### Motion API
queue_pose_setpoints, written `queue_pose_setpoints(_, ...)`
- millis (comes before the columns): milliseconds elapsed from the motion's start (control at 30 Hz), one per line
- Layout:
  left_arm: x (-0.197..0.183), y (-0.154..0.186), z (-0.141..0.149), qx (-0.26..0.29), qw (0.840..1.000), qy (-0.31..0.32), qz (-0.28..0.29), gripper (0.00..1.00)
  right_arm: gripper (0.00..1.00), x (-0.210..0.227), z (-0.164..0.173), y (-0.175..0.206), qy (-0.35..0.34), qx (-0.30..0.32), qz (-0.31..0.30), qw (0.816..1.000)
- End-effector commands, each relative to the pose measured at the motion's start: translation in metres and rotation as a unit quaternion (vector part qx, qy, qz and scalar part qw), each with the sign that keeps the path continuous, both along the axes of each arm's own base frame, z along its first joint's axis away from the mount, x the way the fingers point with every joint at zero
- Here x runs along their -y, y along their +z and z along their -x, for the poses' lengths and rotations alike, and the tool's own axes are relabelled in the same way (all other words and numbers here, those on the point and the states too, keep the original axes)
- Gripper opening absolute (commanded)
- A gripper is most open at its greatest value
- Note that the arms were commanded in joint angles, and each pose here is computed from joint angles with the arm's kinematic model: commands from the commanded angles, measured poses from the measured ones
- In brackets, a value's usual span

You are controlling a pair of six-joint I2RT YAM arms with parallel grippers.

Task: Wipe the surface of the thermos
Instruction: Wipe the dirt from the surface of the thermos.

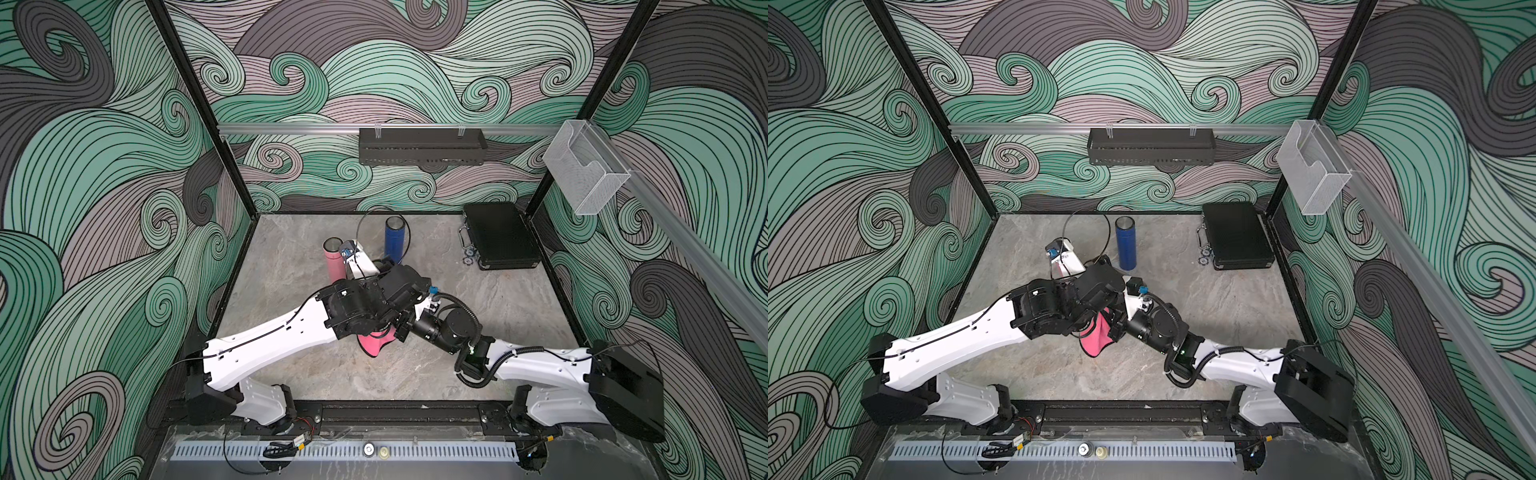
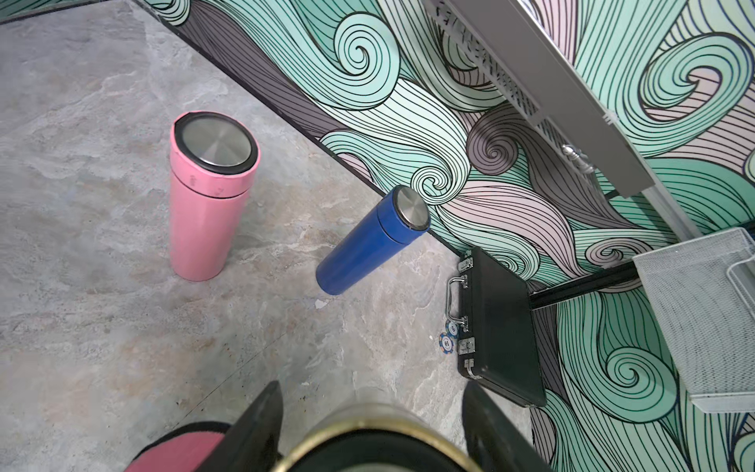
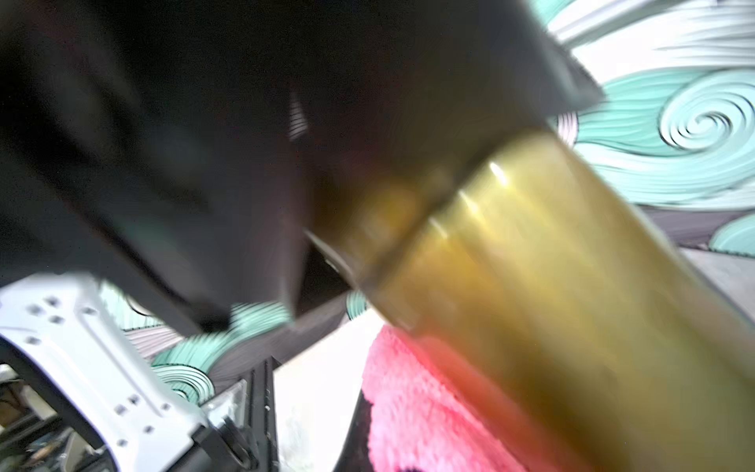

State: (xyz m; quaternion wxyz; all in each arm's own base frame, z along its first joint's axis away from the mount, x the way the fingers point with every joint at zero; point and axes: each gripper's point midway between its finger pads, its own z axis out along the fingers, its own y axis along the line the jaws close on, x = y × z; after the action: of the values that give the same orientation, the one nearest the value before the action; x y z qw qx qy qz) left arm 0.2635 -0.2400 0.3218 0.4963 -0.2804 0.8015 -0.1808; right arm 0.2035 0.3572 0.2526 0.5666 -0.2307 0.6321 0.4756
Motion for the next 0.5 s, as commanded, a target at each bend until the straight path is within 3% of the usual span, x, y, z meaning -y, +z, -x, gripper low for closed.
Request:
queue_pose_setpoints(0,-0.021,0.022,0.008,0.017,0.999,0.029,0.038,0.00,0.00,0.018,-0.018,-0.005,-0.062,0.009,-0.017,0.998)
queue_pose_setpoints(133,-0.025,0.023,0.008,0.020,0.998,0.037,0.039,0.00,0.00,0.010,-0.011,0.002,-0.033,0.017,-0.017,0.999)
queue_pose_setpoints(467,-0.023,0.022,0.007,0.021,0.998,0.043,0.043,0.00,0.00,-0.021,0.011,0.064,0.026,0.059,-0.050,0.997)
